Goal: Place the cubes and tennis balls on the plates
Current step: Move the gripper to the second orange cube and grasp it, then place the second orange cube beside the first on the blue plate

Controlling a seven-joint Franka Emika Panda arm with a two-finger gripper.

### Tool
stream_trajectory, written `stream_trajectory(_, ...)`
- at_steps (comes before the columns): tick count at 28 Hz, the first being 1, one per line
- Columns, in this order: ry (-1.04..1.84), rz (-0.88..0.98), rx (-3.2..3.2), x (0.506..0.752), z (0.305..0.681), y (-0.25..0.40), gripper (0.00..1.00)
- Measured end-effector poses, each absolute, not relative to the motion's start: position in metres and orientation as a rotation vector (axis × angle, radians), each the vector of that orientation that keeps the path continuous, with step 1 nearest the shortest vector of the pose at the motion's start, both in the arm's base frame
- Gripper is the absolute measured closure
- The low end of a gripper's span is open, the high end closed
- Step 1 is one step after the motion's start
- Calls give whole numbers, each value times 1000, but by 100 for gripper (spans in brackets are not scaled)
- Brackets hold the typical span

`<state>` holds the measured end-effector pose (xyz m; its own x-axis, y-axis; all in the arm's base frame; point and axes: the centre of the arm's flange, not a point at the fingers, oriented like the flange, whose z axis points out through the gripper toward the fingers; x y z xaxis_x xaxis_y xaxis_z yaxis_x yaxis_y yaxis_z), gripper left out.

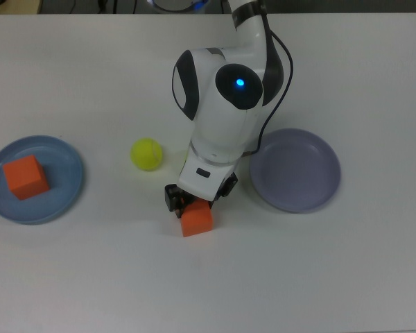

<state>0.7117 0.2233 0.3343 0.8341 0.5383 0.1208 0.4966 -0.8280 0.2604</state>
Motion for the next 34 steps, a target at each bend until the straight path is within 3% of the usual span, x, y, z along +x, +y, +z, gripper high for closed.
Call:
stream_trajectory(6,660,351,2773,728,370,179,37)
stream_trajectory(12,478,359,2737,741,396,90,37)
stream_trajectory(19,328,192,2749,735,367,7,37)
stream_trajectory(26,291,103,2755,728,352,-24,38)
stream_trajectory(34,284,115,2755,729,359,-28,13)
